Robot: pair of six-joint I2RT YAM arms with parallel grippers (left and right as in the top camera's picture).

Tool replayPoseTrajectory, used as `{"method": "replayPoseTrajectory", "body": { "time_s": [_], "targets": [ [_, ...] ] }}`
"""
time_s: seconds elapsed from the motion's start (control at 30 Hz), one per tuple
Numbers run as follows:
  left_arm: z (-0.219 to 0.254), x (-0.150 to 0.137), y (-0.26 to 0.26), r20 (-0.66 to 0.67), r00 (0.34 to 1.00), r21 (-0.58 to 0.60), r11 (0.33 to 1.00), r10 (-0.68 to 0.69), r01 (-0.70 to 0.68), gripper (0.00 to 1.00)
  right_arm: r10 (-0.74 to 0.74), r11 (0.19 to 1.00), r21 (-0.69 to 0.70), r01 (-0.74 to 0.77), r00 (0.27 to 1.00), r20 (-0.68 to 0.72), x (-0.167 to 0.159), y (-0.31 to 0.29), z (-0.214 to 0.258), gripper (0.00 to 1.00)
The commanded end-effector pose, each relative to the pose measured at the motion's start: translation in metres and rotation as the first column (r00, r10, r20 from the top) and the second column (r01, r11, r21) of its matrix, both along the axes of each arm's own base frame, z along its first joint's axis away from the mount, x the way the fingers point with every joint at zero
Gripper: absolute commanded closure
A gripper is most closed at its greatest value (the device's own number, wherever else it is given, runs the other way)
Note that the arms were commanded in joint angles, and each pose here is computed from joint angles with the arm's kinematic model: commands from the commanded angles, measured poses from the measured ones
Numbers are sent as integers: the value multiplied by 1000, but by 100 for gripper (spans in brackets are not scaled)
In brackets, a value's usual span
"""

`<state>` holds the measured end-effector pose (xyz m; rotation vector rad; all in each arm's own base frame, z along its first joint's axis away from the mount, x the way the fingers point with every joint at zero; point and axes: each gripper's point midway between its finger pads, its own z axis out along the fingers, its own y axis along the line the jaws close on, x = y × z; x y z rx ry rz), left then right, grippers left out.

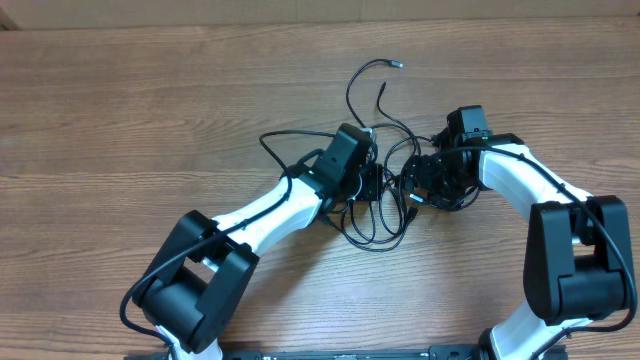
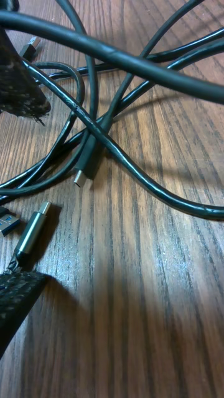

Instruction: Untangle cables

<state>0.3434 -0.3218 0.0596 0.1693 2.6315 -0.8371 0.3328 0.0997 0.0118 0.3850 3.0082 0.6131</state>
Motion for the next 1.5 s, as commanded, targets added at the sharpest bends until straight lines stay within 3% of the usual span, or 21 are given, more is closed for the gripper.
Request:
{"method": "replayPoseTrajectory", "body": {
  "time_s": [0.0, 0.2, 0.37, 0.5, 0.57, 0.63, 0.7, 0.9, 1.03, 1.13, 1.47],
  "targets": [
    [60, 12, -7, 96, 993, -112, 991, -68, 79, 96, 5, 1000, -27, -7, 999, -46, -12, -2, -15, 23],
    [134, 20, 7, 225, 973, -161, 983, -54, 91, 96, 2, 999, -52, -4, 999, -33, -9, -6, -16, 22],
    [199, 15, 17, 398, 914, -169, 974, -72, 150, 96, 2, 999, -52, -4, 999, -33, -9, -6, -16, 22],
    [237, 12, 34, 490, 872, -170, 980, -9, 106, 96, -1, 998, -69, -1, 1000, -31, -9, -9, -17, 22],
    [244, 12, 39, 507, 862, -167, 982, 11, 85, 96, -3, 996, -84, 0, 1000, -29, -9, -11, -18, 24],
    [247, 11, 45, 511, 859, -157, 986, 28, 61, 96, -4, 997, -74, 1, 999, -40, -10, -10, -16, 40],
    [243, 13, 50, 515, 857, -127, 991, 28, 44, 96, -5, 999, -44, 3, 999, -53, -9, -7, -3, 47],
    [218, 22, 80, 506, 860, 31, 995, 66, -95, 96, -9, 999, -41, 9, 1000, 18, 14, -11, 62, 44],
    [214, 21, 85, 517, 855, 83, 993, 33, -88, 96, -7, 1000, -26, 9, 996, 92, 28, -8, 96, 37],
    [223, 20, 86, 535, 844, 70, 994, 38, -90, 96, 5, 999, 40, -10, 991, 131, 34, 4, 106, 25],
    [295, 3, 99, 674, 734, -29, 995, 88, -93, 96, -54, 992, 119, 36, 987, 151, 48, 19, 100, 34]
  ]
}}
